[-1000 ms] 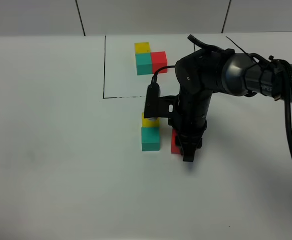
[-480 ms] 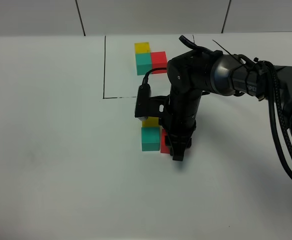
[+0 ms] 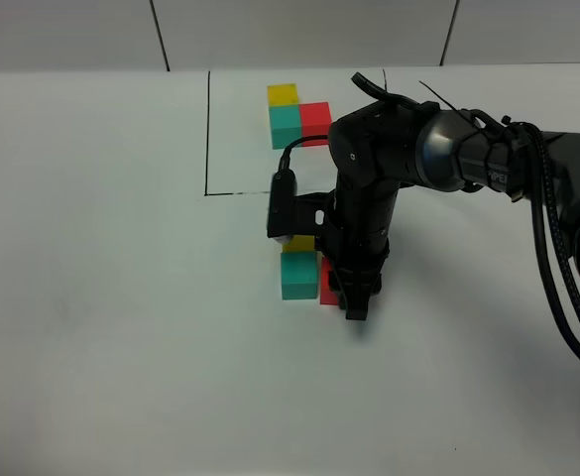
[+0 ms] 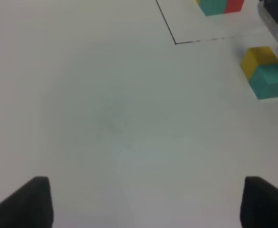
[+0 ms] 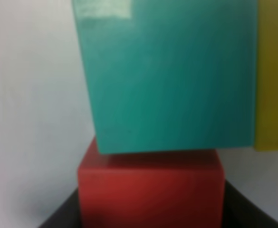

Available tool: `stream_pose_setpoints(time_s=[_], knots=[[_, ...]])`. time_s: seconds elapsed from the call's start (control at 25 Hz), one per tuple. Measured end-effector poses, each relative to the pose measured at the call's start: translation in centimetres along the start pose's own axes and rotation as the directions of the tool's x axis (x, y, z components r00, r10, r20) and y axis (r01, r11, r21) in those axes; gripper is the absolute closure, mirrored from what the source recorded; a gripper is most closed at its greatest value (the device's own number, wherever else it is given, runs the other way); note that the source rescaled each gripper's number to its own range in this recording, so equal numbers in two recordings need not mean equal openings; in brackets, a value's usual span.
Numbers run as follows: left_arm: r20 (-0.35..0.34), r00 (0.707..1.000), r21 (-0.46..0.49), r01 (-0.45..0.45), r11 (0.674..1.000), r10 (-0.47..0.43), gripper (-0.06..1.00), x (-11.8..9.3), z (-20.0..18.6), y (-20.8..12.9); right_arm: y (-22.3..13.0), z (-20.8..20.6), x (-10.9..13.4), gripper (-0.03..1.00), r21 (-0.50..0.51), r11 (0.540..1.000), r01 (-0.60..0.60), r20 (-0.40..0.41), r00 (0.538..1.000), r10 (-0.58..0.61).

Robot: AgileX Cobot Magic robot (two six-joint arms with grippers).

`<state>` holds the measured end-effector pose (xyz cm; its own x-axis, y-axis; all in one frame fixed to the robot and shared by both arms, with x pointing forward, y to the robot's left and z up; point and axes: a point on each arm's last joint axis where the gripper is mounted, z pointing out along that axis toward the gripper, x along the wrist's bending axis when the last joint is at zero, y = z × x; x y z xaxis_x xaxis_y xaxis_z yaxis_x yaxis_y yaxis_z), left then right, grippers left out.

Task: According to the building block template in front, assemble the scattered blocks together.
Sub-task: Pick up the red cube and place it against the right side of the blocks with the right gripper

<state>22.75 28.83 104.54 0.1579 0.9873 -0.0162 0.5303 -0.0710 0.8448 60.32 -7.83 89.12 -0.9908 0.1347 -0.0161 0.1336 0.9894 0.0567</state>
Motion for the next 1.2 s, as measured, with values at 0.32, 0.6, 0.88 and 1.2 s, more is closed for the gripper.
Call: stream_pose_setpoints(time_s=[0.32, 0.6, 0.88, 1.2], knots=[[0.000, 1.000, 0.000, 0.000, 1.000, 0.000, 0.05, 0.00, 0.00, 0.00, 0.00, 0.00, -0.03, 0.95, 0.000, 1.000, 0.005, 0.003, 1.000, -0.005], [0.000, 1.000, 0.000, 0.000, 1.000, 0.000, 0.05, 0.00, 0.00, 0.00, 0.05, 0.00, -0.09, 0.95, -0.005, 1.000, 0.005, 0.010, 1.000, -0.005], [0.000, 1.000, 0.000, 0.000, 1.000, 0.000, 0.04, 0.00, 0.00, 0.00, 0.14, 0.00, -0.21, 0.95, -0.015, 1.000, 0.009, 0.023, 1.000, -0.008], [0.000, 1.000, 0.000, 0.000, 1.000, 0.000, 0.04, 0.00, 0.00, 0.00, 0.16, 0.00, -0.25, 0.95, -0.018, 1.000, 0.010, 0.027, 1.000, -0.010]])
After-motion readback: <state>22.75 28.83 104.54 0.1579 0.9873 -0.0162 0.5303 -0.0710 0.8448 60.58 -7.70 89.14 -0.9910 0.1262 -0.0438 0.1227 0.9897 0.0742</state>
